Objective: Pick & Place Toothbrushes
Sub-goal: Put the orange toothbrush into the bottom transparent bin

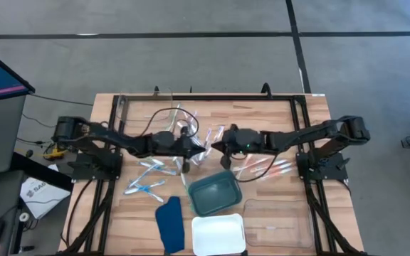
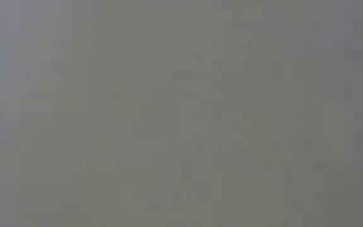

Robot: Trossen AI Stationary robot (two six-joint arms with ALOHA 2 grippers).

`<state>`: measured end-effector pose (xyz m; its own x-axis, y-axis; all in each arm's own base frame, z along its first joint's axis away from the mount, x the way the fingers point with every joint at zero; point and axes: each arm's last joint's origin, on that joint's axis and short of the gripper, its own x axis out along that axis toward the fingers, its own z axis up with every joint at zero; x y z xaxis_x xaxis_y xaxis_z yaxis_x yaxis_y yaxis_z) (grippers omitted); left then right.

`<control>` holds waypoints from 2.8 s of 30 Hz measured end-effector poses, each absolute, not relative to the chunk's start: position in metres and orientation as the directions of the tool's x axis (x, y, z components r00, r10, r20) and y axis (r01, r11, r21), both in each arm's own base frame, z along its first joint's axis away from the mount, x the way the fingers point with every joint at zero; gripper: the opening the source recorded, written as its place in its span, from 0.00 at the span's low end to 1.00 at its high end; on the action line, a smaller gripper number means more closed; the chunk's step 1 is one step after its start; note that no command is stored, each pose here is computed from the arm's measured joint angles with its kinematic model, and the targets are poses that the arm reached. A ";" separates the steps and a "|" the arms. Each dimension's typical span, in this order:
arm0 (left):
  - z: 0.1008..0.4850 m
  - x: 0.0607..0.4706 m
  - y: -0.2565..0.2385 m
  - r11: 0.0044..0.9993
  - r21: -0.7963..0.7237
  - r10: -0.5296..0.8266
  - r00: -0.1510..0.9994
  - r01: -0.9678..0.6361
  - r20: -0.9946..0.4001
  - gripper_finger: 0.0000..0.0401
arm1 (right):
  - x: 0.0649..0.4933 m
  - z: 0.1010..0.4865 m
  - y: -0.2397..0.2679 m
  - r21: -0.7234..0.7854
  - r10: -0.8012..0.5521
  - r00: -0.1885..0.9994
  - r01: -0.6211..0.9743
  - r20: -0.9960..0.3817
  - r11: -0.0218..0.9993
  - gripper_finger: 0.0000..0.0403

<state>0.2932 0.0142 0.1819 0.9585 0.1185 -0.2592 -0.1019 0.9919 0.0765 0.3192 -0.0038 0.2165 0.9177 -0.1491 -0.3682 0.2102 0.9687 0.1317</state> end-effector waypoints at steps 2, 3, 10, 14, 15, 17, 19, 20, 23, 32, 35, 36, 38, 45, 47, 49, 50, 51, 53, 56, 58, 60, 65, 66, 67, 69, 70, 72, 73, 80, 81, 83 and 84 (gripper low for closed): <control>0.187 0.285 0.014 0.991 0.085 0.118 0.968 -0.102 -0.221 0.01 | 0.322 0.225 -0.003 0.097 -0.143 0.949 0.177 -0.282 0.979 0.00; 0.190 0.282 0.014 0.991 0.086 0.118 0.973 -0.103 -0.199 0.01 | 0.323 0.229 -0.003 0.076 -0.148 0.958 0.171 -0.244 0.982 0.00; 0.218 0.266 0.013 0.990 0.077 0.119 0.991 -0.115 -0.058 0.01 | 0.325 0.240 -0.004 -0.106 -0.162 0.979 0.149 -0.122 0.983 0.00; 0.231 0.259 0.013 0.990 0.074 0.119 0.993 -0.119 -0.005 0.01 | 0.325 0.241 -0.003 -0.149 -0.157 0.980 0.139 -0.120 0.979 0.00; 0.235 0.258 0.013 0.990 0.073 0.119 0.993 -0.120 0.013 0.01 | 0.325 0.241 -0.003 -0.152 -0.158 0.980 0.140 -0.118 0.979 0.00; 0.240 0.255 0.013 0.990 0.071 0.119 0.992 -0.121 0.033 0.01 | 0.325 0.242 -0.007 -0.144 -0.169 0.981 0.154 -0.100 0.978 0.00; 0.244 0.253 0.013 0.990 0.070 0.119 0.992 -0.122 0.046 0.01 | 0.325 0.244 -0.013 -0.111 -0.174 0.981 0.164 -0.086 0.980 0.00; 0.245 0.252 0.013 0.990 0.070 0.119 0.992 -0.123 0.050 0.01 | 0.325 0.244 -0.018 -0.097 -0.169 0.982 0.160 -0.089 0.982 0.00; 0.247 0.249 0.014 0.987 0.074 0.137 0.990 -0.140 0.042 0.01 | 0.324 0.239 -0.034 -0.041 -0.117 0.984 0.112 -0.136 0.993 0.00; 0.245 0.241 0.040 0.957 0.039 0.288 0.958 -0.287 -0.020 0.01 | 0.313 0.228 -0.079 0.102 -0.021 0.969 0.047 -0.246 0.994 0.00; 0.239 0.244 0.043 0.962 0.035 0.272 0.961 -0.271 -0.052 0.01 | 0.311 0.225 -0.083 0.088 -0.029 0.960 0.056 -0.278 0.995 0.00; 0.238 0.244 0.044 0.965 0.040 0.260 0.964 -0.258 -0.055 0.01 | 0.310 0.224 -0.084 0.088 -0.030 0.959 0.057 -0.281 0.995 0.00; 0.239 0.245 0.048 0.969 0.072 0.240 0.969 -0.236 -0.055 0.01 | 0.310 0.224 -0.084 0.087 -0.031 0.959 0.057 -0.283 0.995 0.00; 0.237 0.243 0.064 0.959 -0.022 0.281 0.957 -0.284 -0.071 0.01 | 0.308 0.223 -0.090 0.070 -0.049 0.955 0.073 -0.292 0.995 0.00; 0.232 0.244 0.070 0.945 -0.102 0.302 0.948 -0.311 -0.097 0.01 | 0.306 0.222 -0.095 0.091 -0.068 0.951 0.099 -0.301 0.991 0.00; 0.226 0.246 0.076 0.938 -0.149 0.298 0.947 -0.314 -0.120 0.01 | 0.304 0.220 -0.101 0.146 -0.084 0.942 0.138 -0.325 0.980 0.00; 0.223 0.248 0.079 0.938 -0.168 0.282 0.950 -0.302 -0.134 0.01 | 0.303 0.220 -0.104 0.172 -0.092 0.938 0.157 -0.334 0.973 0.00; 0.219 0.250 0.081 0.944 -0.181 0.251 0.956 -0.277 -0.152 0.01 | 0.302 0.220 -0.105 0.193 -0.096 0.936 0.169 -0.338 0.967 0.00; 0.209 0.255 0.081 0.961 -0.177 0.180 0.965 -0.214 -0.188 0.01 | 0.302 0.222 -0.104 0.212 -0.092 0.936 0.171 -0.340 0.962 0.00; 0.194 0.263 0.073 0.987 -0.130 0.062 0.968 -0.096 -0.241 0.01 | 0.303 0.220 -0.094 0.245 -0.058 0.923 0.161 -0.381 0.956 0.00; 0.188 0.270 0.066 0.993 -0.108 0.023 0.973 -0.049 -0.230 0.01 | 0.303 0.211 -0.081 0.266 -0.019 0.904 0.145 -0.428 0.953 0.00; 0.188 0.275 0.059 0.989 -0.142 -0.003 0.981 -0.025 -0.193 0.01 | 0.303 0.205 -0.070 0.273 0.019 0.880 0.127 -0.474 0.953 0.00; 0.197 0.282 0.039 0.981 -0.185 -0.075 0.995 0.061 -0.072 0.01 | 0.294 0.202 -0.054 0.277 0.059 0.811 0.129 -0.582 0.952 0.00; 0.200 0.281 0.035 0.981 -0.176 -0.087 0.994 0.075 -0.062 0.01 | 0.293 0.209 -0.054 0.265 0.035 0.816 0.146 -0.576 0.953 0.00; 0.204 0.280 0.032 0.982 -0.165 -0.096 0.994 0.086 -0.052 0.01 | 0.291 0.217 -0.053 0.255 0.001 0.818 0.178 -0.576 0.950 0.00; 0.211 0.278 0.028 0.987 -0.117 -0.111 0.994 0.108 -0.018 0.01 | 0.281 0.228 -0.053 0.218 -0.106 0.799 0.285 -0.592 0.933 0.00; 0.214 0.276 0.027 0.989 -0.100 -0.113 0.993 0.111 -0.015 0.01 | 0.275 0.234 -0.053 0.187 -0.166 0.787 0.336 -0.595 0.923 0.00; 0.218 0.274 0.026 0.991 -0.070 -0.117 0.993 0.116 0.002 0.01 | 0.261 0.247 -0.051 0.125 -0.264 0.762 0.409 -0.591 0.904 0.00; 0.219 0.273 0.025 0.992 -0.056 -0.115 0.993 0.115 0.002 0.01 | 0.255 0.252 -0.049 0.102 -0.298 0.751 0.435 -0.589 0.895 0.00; 0.231 0.273 0.028 0.989 0.150 -0.015 0.995 0.000 0.101 0.01 | 0.236 0.270 -0.045 0.047 -0.337 0.757 0.435 -0.560 0.899 0.00; 0.238 0.275 0.029 0.984 0.172 0.012 0.989 -0.038 0.150 0.01 | 0.235 0.270 -0.045 0.055 -0.337 0.757 0.439 -0.559 0.897 0.00; 0.259 0.277 0.030 0.981 0.180 0.021 0.964 -0.071 0.263 0.01 | 0.236 0.270 -0.045 0.094 -0.338 0.759 0.462 -0.556 0.882 0.00; 0.270 0.277 0.028 0.985 0.162 0.011 0.952 -0.063 0.306 0.01 | 0.236 0.271 -0.046 0.115 -0.341 0.763 0.473 -0.550 0.874 0.00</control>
<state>0.2769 0.0285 0.2699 0.9520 0.0110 0.3059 -0.0633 0.9848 0.1617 0.2360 -0.0459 0.2707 0.7626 -0.3408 -0.5498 0.4730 0.8736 0.1146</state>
